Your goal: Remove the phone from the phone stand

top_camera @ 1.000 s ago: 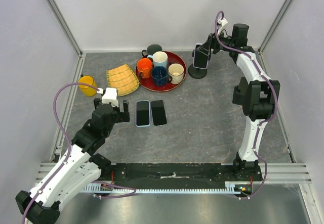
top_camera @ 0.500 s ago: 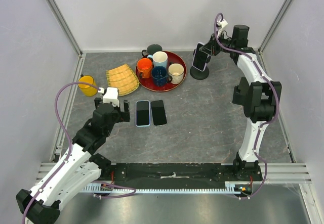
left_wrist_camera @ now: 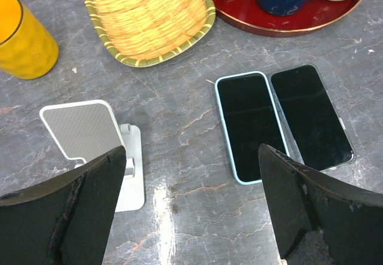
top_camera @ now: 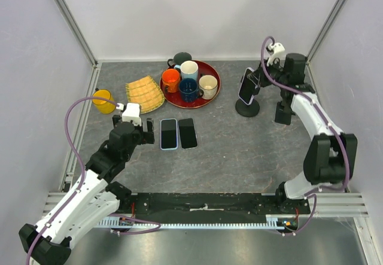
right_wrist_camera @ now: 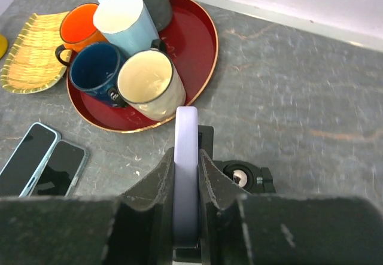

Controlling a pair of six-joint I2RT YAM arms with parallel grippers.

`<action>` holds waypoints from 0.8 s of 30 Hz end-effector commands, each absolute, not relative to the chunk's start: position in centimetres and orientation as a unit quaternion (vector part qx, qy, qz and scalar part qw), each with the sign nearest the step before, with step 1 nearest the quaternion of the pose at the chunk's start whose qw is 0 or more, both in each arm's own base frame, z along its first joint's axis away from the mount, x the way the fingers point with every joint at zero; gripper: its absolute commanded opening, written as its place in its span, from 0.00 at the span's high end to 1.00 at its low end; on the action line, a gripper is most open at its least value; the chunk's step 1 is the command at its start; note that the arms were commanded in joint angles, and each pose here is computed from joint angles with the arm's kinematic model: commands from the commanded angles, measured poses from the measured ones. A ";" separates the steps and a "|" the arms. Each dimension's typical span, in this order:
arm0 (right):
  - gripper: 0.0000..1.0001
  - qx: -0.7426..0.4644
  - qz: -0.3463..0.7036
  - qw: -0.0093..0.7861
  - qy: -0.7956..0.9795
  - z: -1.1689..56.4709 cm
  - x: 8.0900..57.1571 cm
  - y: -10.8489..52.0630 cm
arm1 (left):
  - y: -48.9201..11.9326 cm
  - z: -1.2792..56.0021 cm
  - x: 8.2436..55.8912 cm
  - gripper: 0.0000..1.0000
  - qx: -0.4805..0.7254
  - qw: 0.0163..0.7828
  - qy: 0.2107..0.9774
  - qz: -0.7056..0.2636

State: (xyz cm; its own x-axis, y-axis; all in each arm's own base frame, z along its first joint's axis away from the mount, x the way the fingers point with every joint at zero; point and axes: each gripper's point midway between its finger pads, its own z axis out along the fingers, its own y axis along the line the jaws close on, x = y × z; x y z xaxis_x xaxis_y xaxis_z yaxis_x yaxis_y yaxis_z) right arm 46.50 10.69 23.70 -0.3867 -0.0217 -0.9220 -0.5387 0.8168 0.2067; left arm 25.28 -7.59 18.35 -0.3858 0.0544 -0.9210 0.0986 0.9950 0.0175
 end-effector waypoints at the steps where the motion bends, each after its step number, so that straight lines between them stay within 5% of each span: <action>1: 1.00 -0.118 0.220 0.658 0.710 31.6 44.8 10.3 | -8.8 19.7 26.3 0.03 0.045 0.573 0.817 -0.048; 24: 1.00 0.017 0.208 0.691 0.692 30.1 35.8 17.3 | -16.1 21.3 30.0 0.06 0.059 0.556 0.812 -0.169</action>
State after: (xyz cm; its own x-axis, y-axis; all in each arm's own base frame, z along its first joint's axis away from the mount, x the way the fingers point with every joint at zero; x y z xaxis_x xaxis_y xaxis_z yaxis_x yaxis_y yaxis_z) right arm 35.45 17.63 23.39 -0.2414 0.1508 -0.9586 -0.3256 0.9180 0.2264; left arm 28.80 -13.91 17.54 -0.4398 -0.0067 -0.8981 0.2414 0.9623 -0.1254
